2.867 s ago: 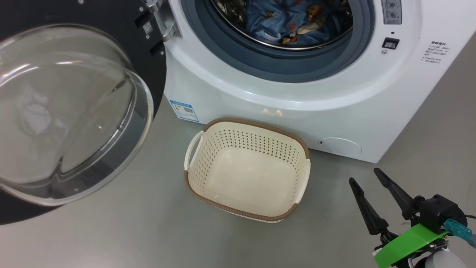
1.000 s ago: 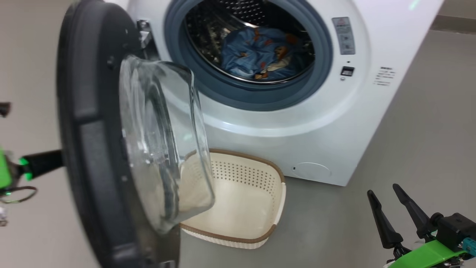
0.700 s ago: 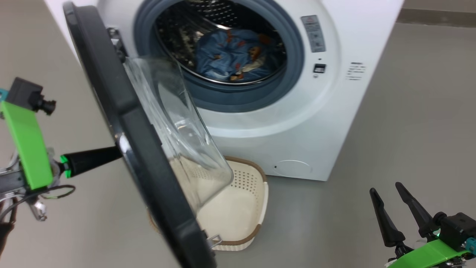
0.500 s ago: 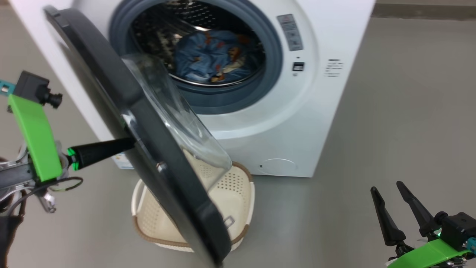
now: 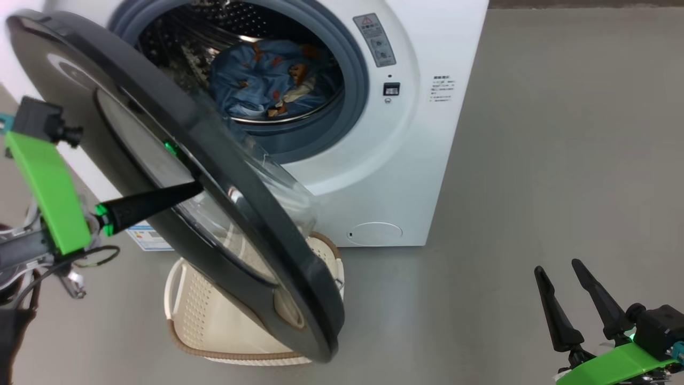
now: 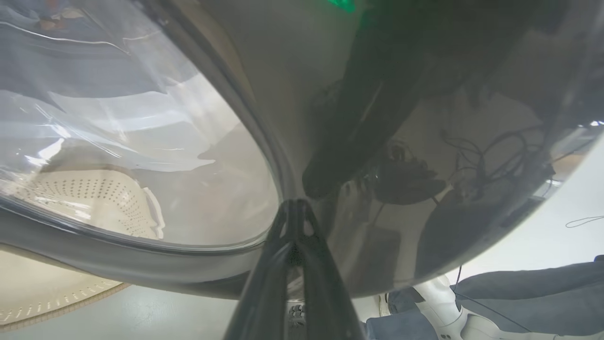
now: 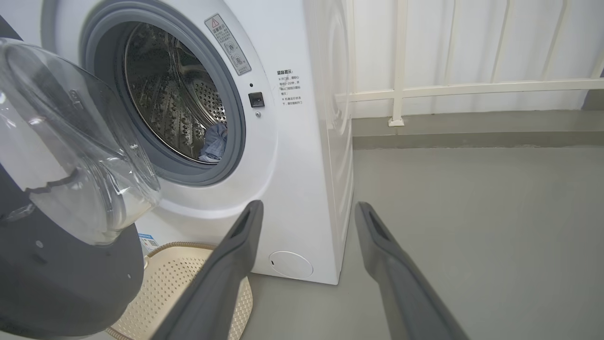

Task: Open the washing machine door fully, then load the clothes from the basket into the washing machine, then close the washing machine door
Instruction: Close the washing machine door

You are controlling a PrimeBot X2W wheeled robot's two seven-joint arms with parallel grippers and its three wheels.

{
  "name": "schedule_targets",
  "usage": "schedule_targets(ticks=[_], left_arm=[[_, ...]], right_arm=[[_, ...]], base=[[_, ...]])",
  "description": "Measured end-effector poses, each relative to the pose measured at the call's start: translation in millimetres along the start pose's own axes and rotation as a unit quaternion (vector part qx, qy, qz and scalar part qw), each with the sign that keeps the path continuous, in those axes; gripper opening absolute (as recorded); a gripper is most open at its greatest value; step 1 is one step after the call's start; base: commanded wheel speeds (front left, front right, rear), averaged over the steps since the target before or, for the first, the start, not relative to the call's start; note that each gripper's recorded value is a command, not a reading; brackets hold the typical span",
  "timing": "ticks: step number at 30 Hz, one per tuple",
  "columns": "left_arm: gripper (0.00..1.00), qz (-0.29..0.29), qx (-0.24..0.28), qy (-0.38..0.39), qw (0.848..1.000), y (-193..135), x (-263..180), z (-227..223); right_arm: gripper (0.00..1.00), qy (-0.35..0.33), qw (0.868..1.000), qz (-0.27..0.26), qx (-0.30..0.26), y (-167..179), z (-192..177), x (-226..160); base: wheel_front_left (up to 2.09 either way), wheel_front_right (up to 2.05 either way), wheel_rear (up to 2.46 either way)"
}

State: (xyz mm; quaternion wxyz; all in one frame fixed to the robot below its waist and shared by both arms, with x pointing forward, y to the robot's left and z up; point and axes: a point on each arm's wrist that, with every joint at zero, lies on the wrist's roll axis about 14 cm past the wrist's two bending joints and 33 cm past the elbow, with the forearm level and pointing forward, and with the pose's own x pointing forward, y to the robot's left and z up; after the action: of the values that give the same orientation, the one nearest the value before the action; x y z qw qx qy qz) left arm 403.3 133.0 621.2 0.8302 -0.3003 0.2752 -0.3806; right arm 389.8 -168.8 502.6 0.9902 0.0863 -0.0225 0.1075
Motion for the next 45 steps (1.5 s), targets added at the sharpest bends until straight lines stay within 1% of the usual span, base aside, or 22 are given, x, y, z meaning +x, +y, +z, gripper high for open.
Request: schedule_targets(ticks=[3,4,6,7,8,9,16,23,28,29,33,38,43,45], left_arm=[[0.00,0.020,-0.006,-0.019,1.000,9,-13,-1],[0.02,0.029,-0.009,-0.026,0.999,14,-18,-2],[0.39,0.055,-0.015,-0.040,0.998,26,-30,-5],[0.50,0.067,-0.018,-0.044,0.997,32,-36,-8],[0.95,0.078,-0.022,-0.051,0.995,37,-42,-11],[1.00,0.087,-0.028,-0.058,0.994,42,-48,-14],[1.00,0.158,-0.050,-0.114,0.980,75,-84,-36],[1.00,0.199,-0.088,-0.169,0.961,99,-106,-64],[1.00,0.224,-0.109,-0.201,0.947,115,-114,-82],[1.00,0.234,-0.114,-0.214,0.942,120,-117,-87],[1.00,0.254,-0.113,-0.229,0.933,131,-116,-100],[1.00,0.265,-0.109,-0.257,0.923,138,-110,-107],[1.00,0.278,-0.100,-0.286,0.912,145,-104,-115],[1.00,0.285,-0.089,-0.290,0.909,148,-101,-119]], right_arm=[[1.00,-0.001,1.000,0.009,0.001,6,1,2],[1.00,-0.002,1.000,0.013,0.001,9,1,3],[1.00,0.000,1.000,0.021,0.002,14,0,3],[1.00,0.002,1.000,0.024,0.002,16,-2,2],[1.00,0.004,1.000,0.027,0.002,18,-2,2],[1.00,0.005,1.000,0.030,0.002,20,-3,3],[1.00,0.004,0.999,0.054,-0.004,32,-1,10],[1.00,0.000,0.998,0.064,-0.008,37,2,12],[1.00,0.012,0.998,0.059,-0.011,32,-4,5],[1.00,0.014,0.998,0.055,-0.010,30,-5,4],[1.00,0.016,0.999,0.045,-0.011,23,-7,2],[1.00,0.016,0.999,0.027,-0.012,11,-7,-3],[1.00,0.013,1.000,0.003,-0.015,-4,-4,-11],[1.00,0.012,1.000,-0.005,-0.015,-9,-3,-14]], base=[[0.00,0.00,0.00],[0.00,0.00,0.00],[0.00,0.00,0.00],[0.00,0.00,0.00],[0.00,0.00,0.00],[0.00,0.00,0.00],[0.00,0.00,0.00],[0.00,0.00,0.00],[0.00,0.00,0.00],[0.00,0.00,0.00],[0.00,0.00,0.00],[0.00,0.00,0.00],[0.00,0.00,0.00],[0.00,0.00,0.00]])
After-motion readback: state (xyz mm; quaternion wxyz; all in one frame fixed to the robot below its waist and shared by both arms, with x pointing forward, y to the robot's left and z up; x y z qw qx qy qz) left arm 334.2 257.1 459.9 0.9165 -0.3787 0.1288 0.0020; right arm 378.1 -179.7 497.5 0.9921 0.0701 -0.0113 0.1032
